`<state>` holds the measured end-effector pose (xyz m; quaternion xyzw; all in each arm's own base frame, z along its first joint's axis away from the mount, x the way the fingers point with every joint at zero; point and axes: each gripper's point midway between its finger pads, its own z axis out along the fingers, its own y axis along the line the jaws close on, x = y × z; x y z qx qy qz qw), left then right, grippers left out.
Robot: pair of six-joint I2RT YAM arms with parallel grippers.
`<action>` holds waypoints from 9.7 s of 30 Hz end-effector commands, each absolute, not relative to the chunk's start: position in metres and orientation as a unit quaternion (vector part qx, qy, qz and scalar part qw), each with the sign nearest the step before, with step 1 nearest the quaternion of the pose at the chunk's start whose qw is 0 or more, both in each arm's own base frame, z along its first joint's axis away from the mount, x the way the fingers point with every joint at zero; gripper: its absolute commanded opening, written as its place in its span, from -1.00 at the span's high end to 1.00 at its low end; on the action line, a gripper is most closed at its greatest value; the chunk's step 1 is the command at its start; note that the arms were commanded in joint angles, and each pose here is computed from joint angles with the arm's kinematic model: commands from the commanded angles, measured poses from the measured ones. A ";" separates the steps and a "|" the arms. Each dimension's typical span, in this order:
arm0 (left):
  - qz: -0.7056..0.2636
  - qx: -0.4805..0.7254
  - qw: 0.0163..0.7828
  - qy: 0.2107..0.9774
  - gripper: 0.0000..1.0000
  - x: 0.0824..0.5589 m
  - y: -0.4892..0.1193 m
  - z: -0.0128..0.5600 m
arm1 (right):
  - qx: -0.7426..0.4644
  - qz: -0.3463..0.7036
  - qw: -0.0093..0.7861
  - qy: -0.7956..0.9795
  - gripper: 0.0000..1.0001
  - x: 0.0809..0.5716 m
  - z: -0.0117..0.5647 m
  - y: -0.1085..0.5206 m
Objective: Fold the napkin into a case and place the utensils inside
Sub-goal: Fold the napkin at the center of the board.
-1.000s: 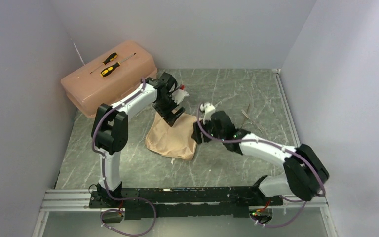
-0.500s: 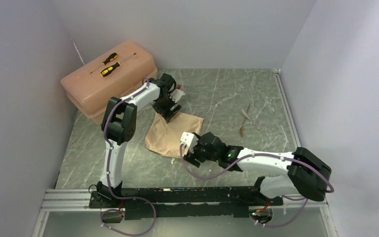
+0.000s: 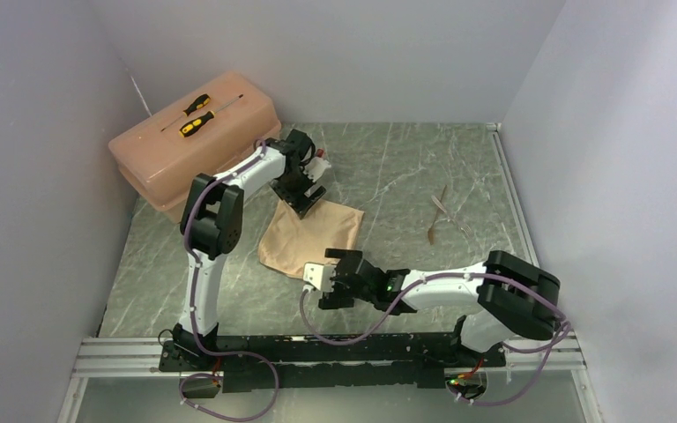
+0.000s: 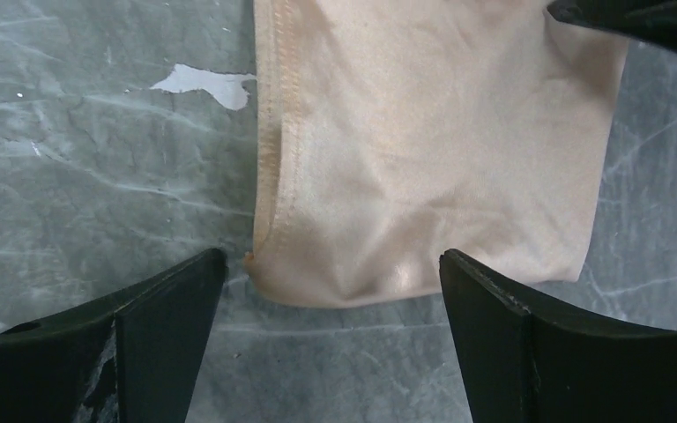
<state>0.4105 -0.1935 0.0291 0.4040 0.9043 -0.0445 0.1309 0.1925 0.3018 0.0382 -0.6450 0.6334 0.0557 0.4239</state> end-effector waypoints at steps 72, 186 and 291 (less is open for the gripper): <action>-0.071 0.487 0.084 0.867 -0.88 0.338 -0.256 -0.003 | -0.548 0.072 0.486 0.676 1.00 0.257 0.041 0.325; -0.079 0.425 0.252 0.866 -0.88 0.372 -0.235 0.139 | -0.145 0.459 0.123 0.868 1.00 0.260 -0.036 0.279; 0.044 0.460 0.225 0.858 -0.88 0.348 -0.176 0.124 | -0.049 0.366 0.422 0.828 -0.99 0.355 0.168 0.233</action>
